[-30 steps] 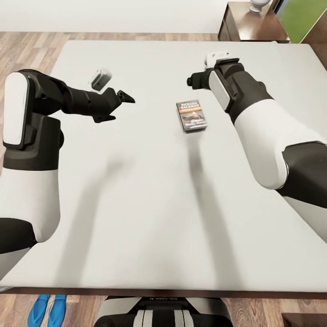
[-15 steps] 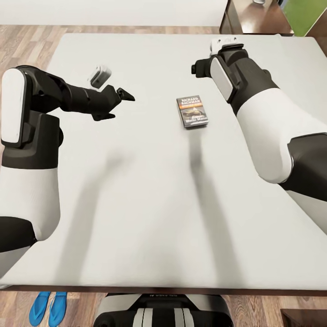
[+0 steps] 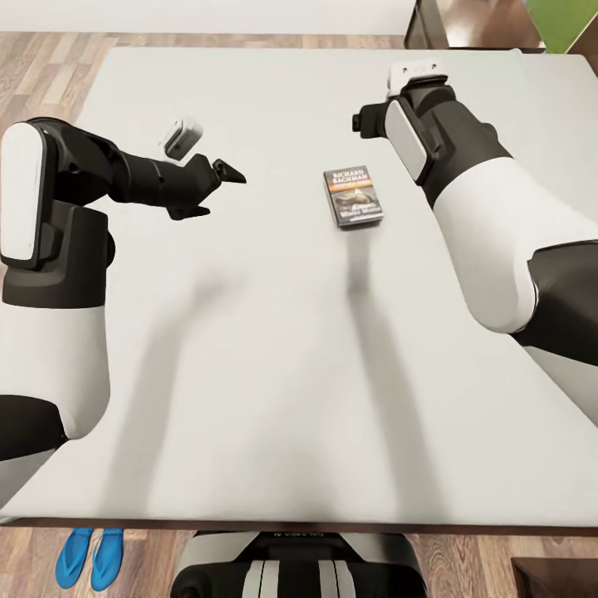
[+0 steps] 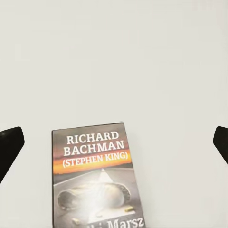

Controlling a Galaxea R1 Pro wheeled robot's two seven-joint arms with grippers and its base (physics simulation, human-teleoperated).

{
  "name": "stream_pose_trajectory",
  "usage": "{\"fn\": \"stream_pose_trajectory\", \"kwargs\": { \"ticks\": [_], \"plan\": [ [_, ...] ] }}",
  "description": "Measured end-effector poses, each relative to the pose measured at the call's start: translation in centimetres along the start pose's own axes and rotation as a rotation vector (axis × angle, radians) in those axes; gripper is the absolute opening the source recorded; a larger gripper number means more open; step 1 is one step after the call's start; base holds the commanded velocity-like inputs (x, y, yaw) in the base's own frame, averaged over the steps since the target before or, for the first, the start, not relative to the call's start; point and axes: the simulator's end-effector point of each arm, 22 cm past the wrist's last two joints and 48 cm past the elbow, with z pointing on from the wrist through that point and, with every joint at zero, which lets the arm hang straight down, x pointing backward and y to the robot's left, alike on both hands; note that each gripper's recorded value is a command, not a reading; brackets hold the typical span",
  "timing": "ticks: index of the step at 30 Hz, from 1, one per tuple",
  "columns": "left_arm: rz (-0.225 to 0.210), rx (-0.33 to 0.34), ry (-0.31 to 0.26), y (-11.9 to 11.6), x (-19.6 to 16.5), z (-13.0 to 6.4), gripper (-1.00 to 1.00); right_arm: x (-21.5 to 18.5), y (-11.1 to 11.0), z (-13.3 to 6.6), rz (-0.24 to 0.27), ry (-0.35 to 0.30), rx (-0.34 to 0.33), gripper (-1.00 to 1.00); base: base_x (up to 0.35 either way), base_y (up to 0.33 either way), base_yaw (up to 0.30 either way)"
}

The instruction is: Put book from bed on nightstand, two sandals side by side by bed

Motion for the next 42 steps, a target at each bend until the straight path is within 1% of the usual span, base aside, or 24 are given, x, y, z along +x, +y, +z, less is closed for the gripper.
{"fn": "stream_pose_trajectory", "kwargs": {
  "ticks": [4,9,10,11,12,13,14,16,20,26,31,34,38,39,42],
  "plan": [
    [-0.002,-0.003,0.005,0.3,0.2,0.3,1.0,0.6,-0.1,0.3,0.018,0.012,-0.001,1.0,0.0,0.0,0.0],
    [-0.005,-0.005,0.01,0.6,0.4,0.8,1.0,0.1,-0.8,0.5,0.083,0.023,-0.006,1.0,0.0,0.0,0.0],
    [-0.005,-0.006,0.012,0.7,0.5,0.8,1.0,0.2,-0.8,0.6,0.084,0.025,-0.006,1.0,0.0,0.0,0.0],
    [-0.006,-0.006,0.012,0.8,0.5,0.9,1.0,-0.8,-1.3,0.4,0.123,0.027,-0.01,1.0,0.0,0.0,0.0],
    [-0.006,-0.007,0.014,0.8,0.5,1.0,1.0,-0.7,-1.3,0.5,0.126,0.029,-0.011,1.0,0.0,0.0,0.0],
    [-0.007,-0.008,0.015,0.9,0.6,1.1,1.0,-1.7,-1.6,0.3,0.147,0.026,-0.013,1.0,0.0,0.0,0.0],
    [-0.007,-0.009,0.017,1.0,0.7,1.2,1.0,-2.1,-1.7,0.3,0.158,0.025,-0.016,1.0,0.0,0.0,0.0],
    [-0.009,-0.01,0.02,1.2,0.8,1.4,1.0,-2.5,-1.8,0.3,0.175,0.024,-0.02,1.0,0.0,0.0,0.0],
    [-0.011,-0.013,0.025,1.5,1.0,1.7,1.0,-2.9,-1.8,0.4,0.194,0.025,-0.025,1.0,0.0,0.0,0.0],
    [-0.014,-0.015,0.031,1.8,1.3,2.3,1.0,-2.7,-1.9,0.8,0.203,0.03,-0.025,1.0,0.0,0.0,0.0],
    [-0.013,-0.014,0.03,1.9,1.1,2.5,1.0,-1.6,-1.7,1.3,0.202,0.05,-0.024,1.0,0.0,0.0,0.0],
    [-0.009,-0.007,0.023,1.5,0.6,2.4,1.0,-0.8,-1.6,1.7,0.2,0.065,-0.024,1.0,0.0,0.0,0.0],
    [0.001,0.027,0.016,-0.2,-0.9,1.7,1.0,0.5,-1.3,2.2,0.196,0.089,-0.026,1.0,0.0,0.0,0.0],
    [0.012,0.034,0.019,-1.1,-1.5,1.4,1.0,0.9,-1.2,2.4,0.196,0.097,-0.026,1.0,0.0,0.0,0.0],
    [0.031,0.032,0.036,-1.8,-1.7,1.6,1.0,1.7,-1.1,2.7,0.195,0.109,-0.027,1.0,0.0,0.0,0.0]
  ]
}}
